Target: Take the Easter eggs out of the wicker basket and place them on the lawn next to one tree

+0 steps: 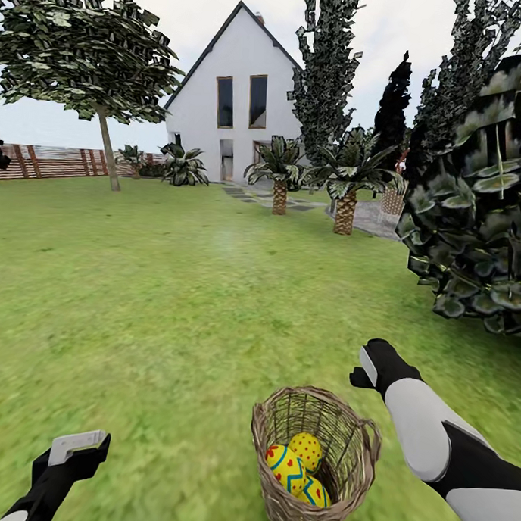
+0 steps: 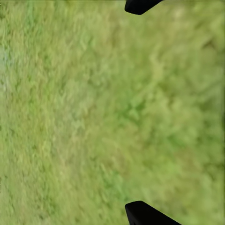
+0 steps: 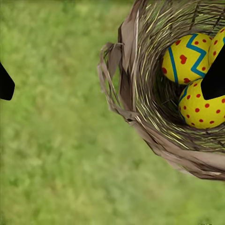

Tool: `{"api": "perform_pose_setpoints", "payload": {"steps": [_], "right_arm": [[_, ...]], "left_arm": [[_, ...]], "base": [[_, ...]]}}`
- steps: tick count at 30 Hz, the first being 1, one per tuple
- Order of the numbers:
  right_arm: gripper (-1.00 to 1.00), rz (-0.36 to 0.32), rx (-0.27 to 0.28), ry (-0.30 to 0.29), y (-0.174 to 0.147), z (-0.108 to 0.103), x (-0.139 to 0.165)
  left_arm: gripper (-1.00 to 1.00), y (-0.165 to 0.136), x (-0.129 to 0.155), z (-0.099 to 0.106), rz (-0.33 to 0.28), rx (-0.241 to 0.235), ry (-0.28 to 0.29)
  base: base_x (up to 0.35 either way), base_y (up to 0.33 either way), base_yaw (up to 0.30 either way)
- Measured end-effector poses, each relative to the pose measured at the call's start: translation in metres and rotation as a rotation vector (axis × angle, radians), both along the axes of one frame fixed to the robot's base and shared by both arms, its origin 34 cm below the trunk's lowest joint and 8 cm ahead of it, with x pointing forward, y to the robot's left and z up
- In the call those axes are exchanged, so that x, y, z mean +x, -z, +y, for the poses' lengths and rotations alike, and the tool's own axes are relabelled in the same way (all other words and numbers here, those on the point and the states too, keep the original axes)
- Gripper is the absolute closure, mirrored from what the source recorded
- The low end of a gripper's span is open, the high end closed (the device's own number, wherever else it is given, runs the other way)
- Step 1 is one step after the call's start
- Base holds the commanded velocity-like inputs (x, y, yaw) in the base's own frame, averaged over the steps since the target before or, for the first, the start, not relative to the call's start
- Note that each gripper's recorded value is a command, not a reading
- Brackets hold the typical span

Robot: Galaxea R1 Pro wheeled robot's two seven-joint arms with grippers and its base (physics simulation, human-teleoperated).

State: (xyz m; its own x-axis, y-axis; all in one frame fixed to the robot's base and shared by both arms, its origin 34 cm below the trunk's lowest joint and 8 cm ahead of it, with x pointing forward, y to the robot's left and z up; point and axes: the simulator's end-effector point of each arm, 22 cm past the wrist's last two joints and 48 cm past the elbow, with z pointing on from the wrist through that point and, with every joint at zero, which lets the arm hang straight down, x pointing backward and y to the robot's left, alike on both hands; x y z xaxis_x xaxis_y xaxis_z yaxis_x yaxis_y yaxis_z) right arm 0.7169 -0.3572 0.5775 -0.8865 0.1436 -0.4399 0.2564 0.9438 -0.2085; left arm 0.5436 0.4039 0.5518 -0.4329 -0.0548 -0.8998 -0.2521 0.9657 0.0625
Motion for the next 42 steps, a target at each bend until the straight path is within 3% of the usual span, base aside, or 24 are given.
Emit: {"api": "perform_pose_setpoints", "payload": {"steps": [9,42], "right_arm": [[-1.0,0.0,0.0,0.0,0.002,0.0,-0.001],[-1.0,-0.004,0.013,-0.005,0.073,0.003,-0.016]], "left_arm": [[-1.0,0.001,-0.001,0.0,-0.008,-0.009,-0.002],[-1.0,0.076,-0.02,0.0,-0.005,-0.008,-0.001]], "base": [[0.001,-0.001,0.0],[0.0,0.0,0.0]]}}
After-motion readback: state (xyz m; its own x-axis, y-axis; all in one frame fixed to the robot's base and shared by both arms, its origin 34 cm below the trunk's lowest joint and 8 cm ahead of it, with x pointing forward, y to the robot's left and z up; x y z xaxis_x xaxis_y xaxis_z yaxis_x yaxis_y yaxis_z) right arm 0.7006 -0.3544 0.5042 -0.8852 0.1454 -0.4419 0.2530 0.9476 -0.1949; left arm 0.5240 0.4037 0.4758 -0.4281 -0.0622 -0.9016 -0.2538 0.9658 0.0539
